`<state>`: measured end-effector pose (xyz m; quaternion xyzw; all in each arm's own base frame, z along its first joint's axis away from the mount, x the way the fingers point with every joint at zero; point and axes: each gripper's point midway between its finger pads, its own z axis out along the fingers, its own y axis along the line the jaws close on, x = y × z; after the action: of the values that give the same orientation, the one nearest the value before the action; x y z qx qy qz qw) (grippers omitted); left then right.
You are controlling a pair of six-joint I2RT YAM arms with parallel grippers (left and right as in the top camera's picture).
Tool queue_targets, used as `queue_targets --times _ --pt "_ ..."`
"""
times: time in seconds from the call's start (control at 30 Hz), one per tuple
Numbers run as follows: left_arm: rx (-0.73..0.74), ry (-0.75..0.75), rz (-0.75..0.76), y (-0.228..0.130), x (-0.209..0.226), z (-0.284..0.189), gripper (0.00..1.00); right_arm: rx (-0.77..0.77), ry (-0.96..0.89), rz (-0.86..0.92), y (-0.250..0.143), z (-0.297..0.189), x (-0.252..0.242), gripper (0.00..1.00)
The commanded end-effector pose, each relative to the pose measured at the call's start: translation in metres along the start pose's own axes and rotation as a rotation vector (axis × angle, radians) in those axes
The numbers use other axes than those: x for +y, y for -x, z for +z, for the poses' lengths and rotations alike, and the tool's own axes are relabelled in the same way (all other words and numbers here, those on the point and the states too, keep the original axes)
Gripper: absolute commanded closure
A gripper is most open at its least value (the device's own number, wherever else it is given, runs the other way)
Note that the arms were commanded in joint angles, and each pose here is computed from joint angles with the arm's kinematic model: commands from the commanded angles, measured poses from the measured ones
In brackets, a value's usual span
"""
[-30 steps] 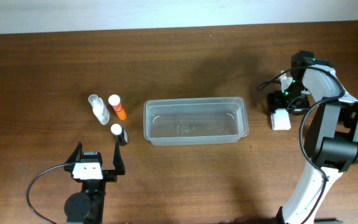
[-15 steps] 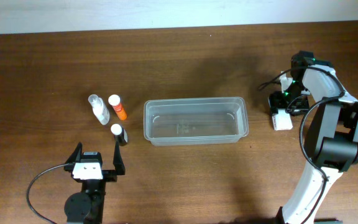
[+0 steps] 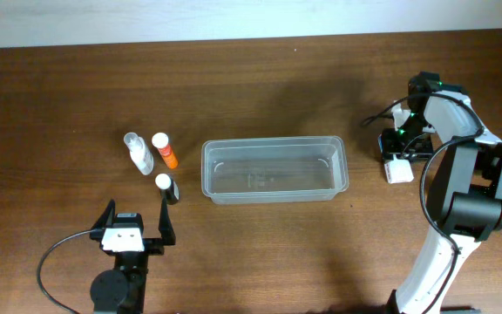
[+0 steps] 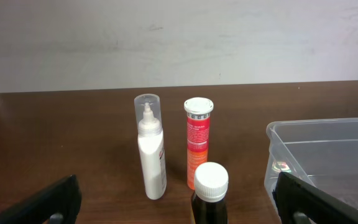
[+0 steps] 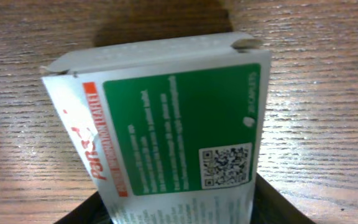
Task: Pack container
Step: 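Lower the right gripper and grasp the Panadol box, then lift the Panadol box and carry it left over the clear container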
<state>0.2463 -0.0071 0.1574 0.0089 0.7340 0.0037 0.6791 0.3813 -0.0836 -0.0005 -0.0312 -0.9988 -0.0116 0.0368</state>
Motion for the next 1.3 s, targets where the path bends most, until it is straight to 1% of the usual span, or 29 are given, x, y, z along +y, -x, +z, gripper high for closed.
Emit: queue_targets --times 0.0,0.27,0.47,0.57,0.83,0.93,1.07,1.13,1.27 --pt "-0.005 0.016 0.018 0.001 0.003 0.0 0.01 -0.03 0.076 -0.002 0.004 -0.008 0.016 0.5" --pt "-0.005 0.016 0.018 0.001 0.003 0.0 0.01 -0.179 0.069 -0.011 0.013 -0.065 0.018 0.5" --pt "-0.005 0.016 0.018 0.001 0.003 0.0 0.01 -0.288 0.052 -0.02 0.01 -0.111 0.019 0.49" --pt "-0.005 0.016 0.018 0.001 0.003 0.0 0.01 -0.32 0.046 -0.038 0.008 -0.125 0.022 0.49" --pt "-0.005 0.016 0.018 0.001 0.003 0.0 0.0 -0.312 0.038 -0.072 0.006 -0.117 0.023 0.49" --pt "-0.005 0.016 0.018 0.001 0.003 0.0 0.01 -0.31 0.033 -0.081 0.006 -0.11 0.022 0.48" --pt "-0.005 0.016 0.018 0.001 0.003 0.0 0.01 -0.3 0.027 -0.106 0.006 -0.095 0.021 0.42" --pt "-0.005 0.016 0.018 0.001 0.003 0.0 0.01 -0.299 0.018 -0.105 0.006 -0.086 0.02 0.35" --pt "-0.005 0.016 0.018 0.001 0.003 0.0 0.01 -0.297 -0.018 -0.123 0.004 -0.069 0.014 0.28"
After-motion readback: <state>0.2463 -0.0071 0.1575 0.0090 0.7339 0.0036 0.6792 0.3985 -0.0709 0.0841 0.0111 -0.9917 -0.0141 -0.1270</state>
